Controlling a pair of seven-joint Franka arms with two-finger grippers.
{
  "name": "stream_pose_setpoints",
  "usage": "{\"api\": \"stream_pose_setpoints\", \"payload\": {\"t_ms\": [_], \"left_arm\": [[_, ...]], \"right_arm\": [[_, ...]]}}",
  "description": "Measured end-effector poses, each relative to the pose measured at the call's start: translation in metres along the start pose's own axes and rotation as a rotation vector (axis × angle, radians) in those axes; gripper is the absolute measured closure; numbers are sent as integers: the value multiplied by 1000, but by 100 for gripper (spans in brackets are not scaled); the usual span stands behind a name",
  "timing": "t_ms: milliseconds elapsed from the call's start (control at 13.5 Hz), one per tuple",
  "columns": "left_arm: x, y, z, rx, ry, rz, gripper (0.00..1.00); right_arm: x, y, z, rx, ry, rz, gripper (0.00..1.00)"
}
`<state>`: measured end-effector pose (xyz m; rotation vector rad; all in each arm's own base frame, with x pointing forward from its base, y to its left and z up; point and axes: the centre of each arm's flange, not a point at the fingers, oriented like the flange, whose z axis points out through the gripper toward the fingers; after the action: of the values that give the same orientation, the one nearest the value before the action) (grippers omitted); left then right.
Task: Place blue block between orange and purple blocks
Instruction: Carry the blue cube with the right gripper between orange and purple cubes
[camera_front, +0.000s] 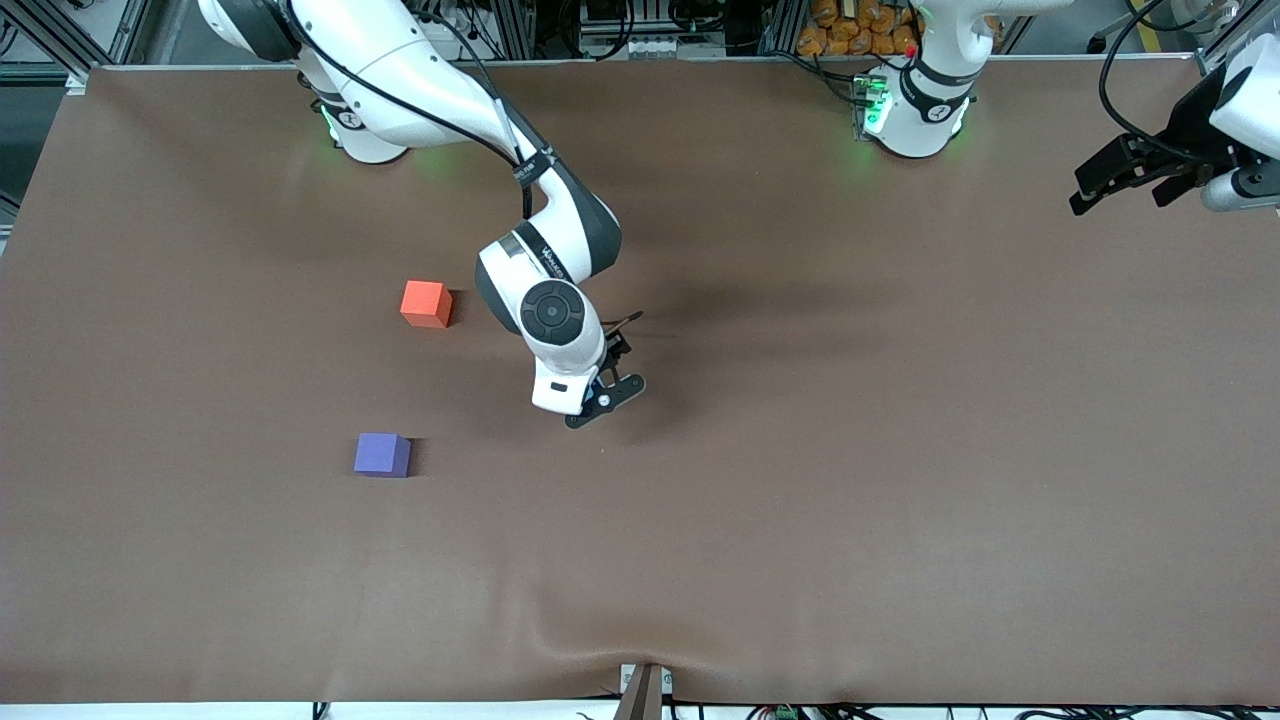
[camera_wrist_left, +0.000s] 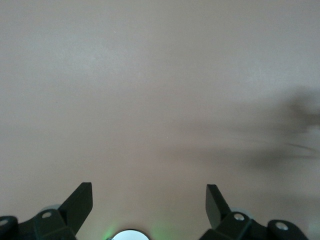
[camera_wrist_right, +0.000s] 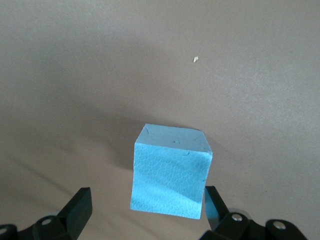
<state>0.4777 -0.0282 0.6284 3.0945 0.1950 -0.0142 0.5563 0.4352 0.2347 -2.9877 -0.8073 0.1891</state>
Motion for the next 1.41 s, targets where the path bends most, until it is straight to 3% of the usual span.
{"api": "stream_pose_setpoints", "payload": {"t_ms": [667, 1407], "left_arm": [[-5, 27, -14, 47, -37, 54, 0], [4, 28, -6, 52, -57, 53, 0]], "right_arm": [[1, 2, 33, -40, 12, 30, 0], [5, 2, 28, -54, 23, 43, 2]]}}
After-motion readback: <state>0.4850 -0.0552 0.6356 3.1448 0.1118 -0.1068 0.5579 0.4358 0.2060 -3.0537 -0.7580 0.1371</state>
